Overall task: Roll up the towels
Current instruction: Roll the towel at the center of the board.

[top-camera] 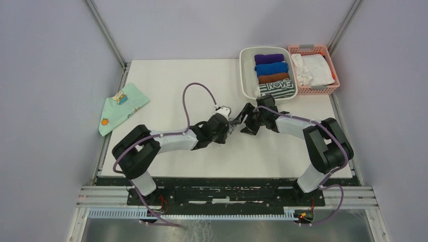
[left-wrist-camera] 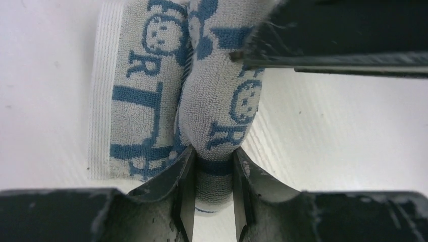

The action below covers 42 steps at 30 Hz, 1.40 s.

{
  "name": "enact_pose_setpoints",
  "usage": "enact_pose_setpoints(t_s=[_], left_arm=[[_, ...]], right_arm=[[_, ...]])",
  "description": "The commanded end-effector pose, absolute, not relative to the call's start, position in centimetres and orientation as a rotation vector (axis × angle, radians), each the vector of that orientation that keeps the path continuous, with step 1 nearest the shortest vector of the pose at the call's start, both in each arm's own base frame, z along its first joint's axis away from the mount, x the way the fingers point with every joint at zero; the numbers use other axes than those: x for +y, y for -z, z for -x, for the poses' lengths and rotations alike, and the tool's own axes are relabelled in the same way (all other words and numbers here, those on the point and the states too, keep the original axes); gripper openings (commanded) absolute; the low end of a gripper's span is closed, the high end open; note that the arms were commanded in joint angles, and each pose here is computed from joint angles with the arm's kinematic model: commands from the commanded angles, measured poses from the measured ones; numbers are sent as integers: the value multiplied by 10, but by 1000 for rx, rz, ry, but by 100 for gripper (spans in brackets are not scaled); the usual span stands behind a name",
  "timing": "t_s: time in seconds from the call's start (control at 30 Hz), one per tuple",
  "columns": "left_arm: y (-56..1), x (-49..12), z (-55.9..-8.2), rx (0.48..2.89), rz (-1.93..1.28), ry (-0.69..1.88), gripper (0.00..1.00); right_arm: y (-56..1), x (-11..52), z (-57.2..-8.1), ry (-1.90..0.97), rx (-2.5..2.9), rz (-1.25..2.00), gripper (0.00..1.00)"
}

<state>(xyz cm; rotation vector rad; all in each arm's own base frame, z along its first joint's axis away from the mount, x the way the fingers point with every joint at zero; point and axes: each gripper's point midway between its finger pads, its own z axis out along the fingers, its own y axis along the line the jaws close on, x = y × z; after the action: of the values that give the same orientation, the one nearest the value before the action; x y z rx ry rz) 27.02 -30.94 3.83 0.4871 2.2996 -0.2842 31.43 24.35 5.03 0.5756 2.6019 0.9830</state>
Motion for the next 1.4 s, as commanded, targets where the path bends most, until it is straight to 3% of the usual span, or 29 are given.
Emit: enact_pose_setpoints(t_s=[0.0,0.4,0.57,0.77,0.93,1.07,1.37], left_arm=[[-39,-332,-245,2443,-404,808,23],[-29,-322,-252,2564,-28,1388,23],[-19,-321,-250,2616,8,1379,29],[-27,-306,-261,2600,-35,1152,46],[-54,-299,-269,2499,-170,780,58],[-84,-295,-271,2354,-227,498,73],[-117,-322,-260,2076,-402,91,75]], right_arm=[[-77,254,-329,-1136,2455,-506,76],[-40,267,-333,-1235,2459,-566,74],[-19,263,-330,-1178,2511,-585,59],[-12,242,-319,-911,2656,-584,40],[-18,230,-311,-707,2732,-579,39],[-24,229,-310,-651,2747,-594,39],[-24,232,-306,-631,2772,-606,40]])
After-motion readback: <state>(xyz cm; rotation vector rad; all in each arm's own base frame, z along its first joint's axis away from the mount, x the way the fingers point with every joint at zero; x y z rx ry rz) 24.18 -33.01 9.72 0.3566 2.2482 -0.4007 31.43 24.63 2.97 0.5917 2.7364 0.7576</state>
